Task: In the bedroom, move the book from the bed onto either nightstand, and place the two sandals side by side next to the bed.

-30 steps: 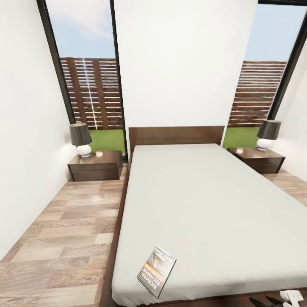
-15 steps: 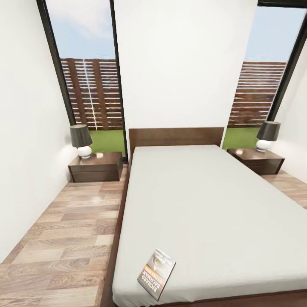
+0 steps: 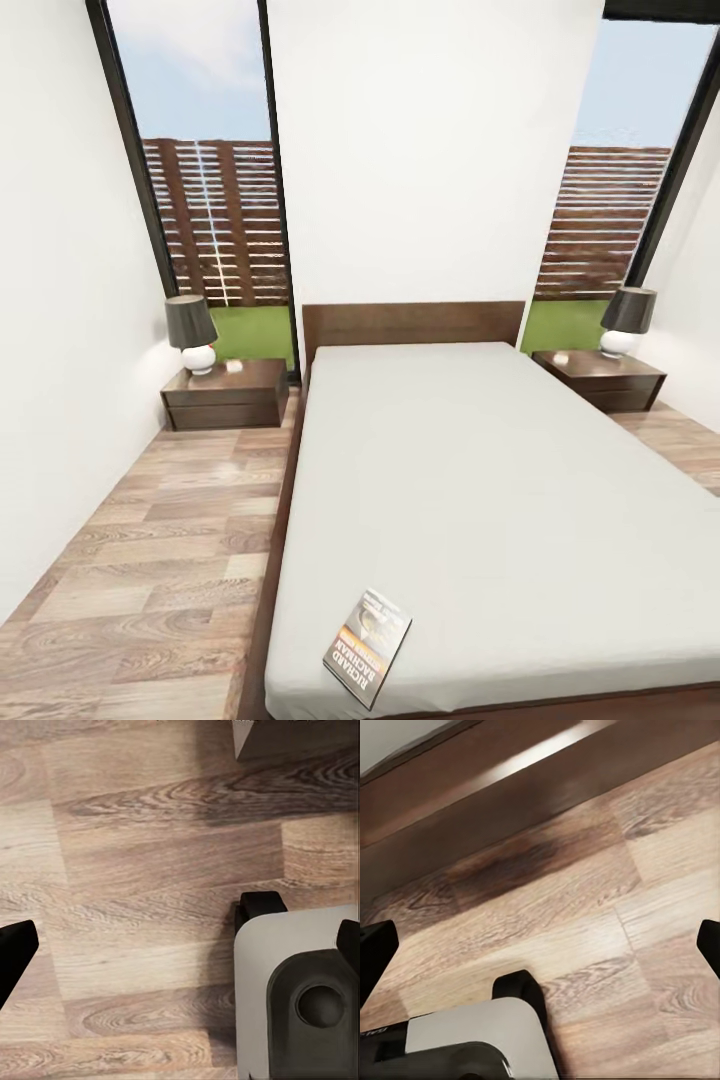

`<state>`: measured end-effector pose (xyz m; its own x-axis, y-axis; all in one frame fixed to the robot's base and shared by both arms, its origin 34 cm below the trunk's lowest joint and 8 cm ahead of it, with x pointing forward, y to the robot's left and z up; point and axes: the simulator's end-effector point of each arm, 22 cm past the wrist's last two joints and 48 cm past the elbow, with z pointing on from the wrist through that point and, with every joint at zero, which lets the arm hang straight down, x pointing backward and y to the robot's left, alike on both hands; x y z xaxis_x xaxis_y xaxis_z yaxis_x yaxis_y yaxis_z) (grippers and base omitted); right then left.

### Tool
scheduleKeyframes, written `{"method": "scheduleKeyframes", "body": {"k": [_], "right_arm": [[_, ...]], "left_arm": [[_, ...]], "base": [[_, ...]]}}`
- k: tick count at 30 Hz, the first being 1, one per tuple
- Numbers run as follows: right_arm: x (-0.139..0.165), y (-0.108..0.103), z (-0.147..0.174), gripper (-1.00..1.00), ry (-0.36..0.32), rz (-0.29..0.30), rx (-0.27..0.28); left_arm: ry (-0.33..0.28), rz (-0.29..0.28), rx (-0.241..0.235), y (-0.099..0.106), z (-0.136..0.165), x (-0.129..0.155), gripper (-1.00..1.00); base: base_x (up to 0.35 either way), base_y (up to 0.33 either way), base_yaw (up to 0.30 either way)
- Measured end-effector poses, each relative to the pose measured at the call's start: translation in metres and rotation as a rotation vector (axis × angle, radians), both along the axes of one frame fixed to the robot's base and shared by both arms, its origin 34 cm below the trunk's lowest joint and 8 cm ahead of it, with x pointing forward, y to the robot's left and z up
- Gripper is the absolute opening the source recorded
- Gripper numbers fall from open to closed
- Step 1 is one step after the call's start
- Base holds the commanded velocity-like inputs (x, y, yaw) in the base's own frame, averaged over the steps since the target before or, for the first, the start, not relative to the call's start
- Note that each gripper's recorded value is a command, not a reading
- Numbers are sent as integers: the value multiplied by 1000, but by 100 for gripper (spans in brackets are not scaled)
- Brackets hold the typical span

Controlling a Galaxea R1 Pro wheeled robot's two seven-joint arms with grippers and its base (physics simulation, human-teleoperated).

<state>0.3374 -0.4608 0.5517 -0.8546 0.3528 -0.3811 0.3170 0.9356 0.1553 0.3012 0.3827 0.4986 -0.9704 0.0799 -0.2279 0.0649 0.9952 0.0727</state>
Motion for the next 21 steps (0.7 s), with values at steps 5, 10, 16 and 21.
{"method": "scheduleKeyframes", "body": {"k": [5, 10, 16, 21], "right_arm": [[-3, 3, 6, 100, 7, 1, 3], [-3, 5, 12, 100, 9, 2, 4], [-4, 6, 21, 100, 10, 3, 6], [-5, 6, 28, 100, 10, -1, 7]], "left_arm": [[-1, -1, -3, -2, 7, 0, 100], [-1, -2, -8, -6, 14, 0, 100], [-2, -2, -14, -10, 23, 0, 100], [-2, -2, -18, -13, 29, 0, 100]], "base": [[0, 0, 0], [0, 0, 0], [0, 0, 0], [0, 0, 0]]}}
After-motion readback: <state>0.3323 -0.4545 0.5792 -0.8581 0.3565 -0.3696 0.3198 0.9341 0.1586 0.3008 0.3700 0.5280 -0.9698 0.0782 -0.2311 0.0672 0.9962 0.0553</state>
